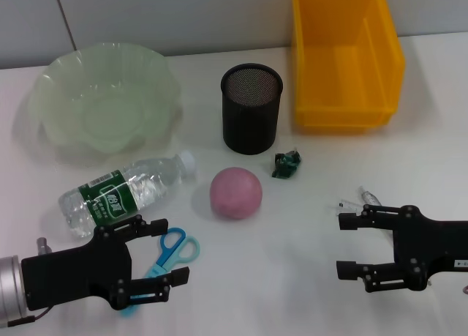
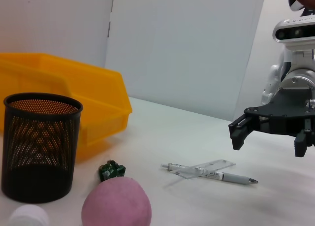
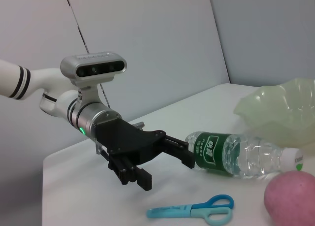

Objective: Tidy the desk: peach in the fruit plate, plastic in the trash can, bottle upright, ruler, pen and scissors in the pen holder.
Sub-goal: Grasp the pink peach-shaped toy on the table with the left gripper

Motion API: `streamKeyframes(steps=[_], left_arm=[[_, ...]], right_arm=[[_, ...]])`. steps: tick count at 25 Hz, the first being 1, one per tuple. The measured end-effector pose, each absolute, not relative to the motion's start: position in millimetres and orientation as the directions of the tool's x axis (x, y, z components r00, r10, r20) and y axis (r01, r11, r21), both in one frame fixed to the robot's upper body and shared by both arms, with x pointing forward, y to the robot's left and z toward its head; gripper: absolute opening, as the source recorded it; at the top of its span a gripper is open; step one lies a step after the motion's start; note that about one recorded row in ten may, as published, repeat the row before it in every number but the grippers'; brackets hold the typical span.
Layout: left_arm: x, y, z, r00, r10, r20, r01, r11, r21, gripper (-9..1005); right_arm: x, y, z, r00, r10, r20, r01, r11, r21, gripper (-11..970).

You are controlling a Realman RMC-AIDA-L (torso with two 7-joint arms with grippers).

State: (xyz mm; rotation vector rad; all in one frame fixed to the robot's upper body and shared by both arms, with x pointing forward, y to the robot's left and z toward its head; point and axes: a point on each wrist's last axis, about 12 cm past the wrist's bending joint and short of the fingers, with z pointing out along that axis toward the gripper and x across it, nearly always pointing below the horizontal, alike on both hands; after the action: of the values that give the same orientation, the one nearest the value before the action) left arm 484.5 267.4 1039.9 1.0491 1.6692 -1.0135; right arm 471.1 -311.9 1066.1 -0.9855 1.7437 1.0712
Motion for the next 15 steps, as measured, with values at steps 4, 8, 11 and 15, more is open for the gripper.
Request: streamKeyframes(steps=[4,8,11,15], left_arm=[[484.8,267.3,1040.1,-0.243,0.206,-0.948,0.936,0.306,-0.173,868],[484.9,266.8,1040.2,-0.242,0.205,-0.948,0.936,0.306,-0.173,867],[488.4,263.9,1041.8,-0.228,0.201,-0.953,0.939,0.306,-0.16,867],[504.7,252.3,1045.3,-0.214,0.207,-0.954,0.939,0.312,-0.143,866]], right_arm=[[471.0,-311.2,1065.8,-0.336,-0.186,-0.923,-0.909,0.322,0.266,827],[470.9,-310.9,1065.6,-0.337,-0.185,-0.923,-0.909,0.321,0.267,827],[470.9,-310.8,1065.5,-0.337,-0.185,-0.923,-0.909,0.32,0.268,827],[470.5,-310.3,1065.0,-0.339,-0.185,-0.923,-0.909,0.318,0.27,827]])
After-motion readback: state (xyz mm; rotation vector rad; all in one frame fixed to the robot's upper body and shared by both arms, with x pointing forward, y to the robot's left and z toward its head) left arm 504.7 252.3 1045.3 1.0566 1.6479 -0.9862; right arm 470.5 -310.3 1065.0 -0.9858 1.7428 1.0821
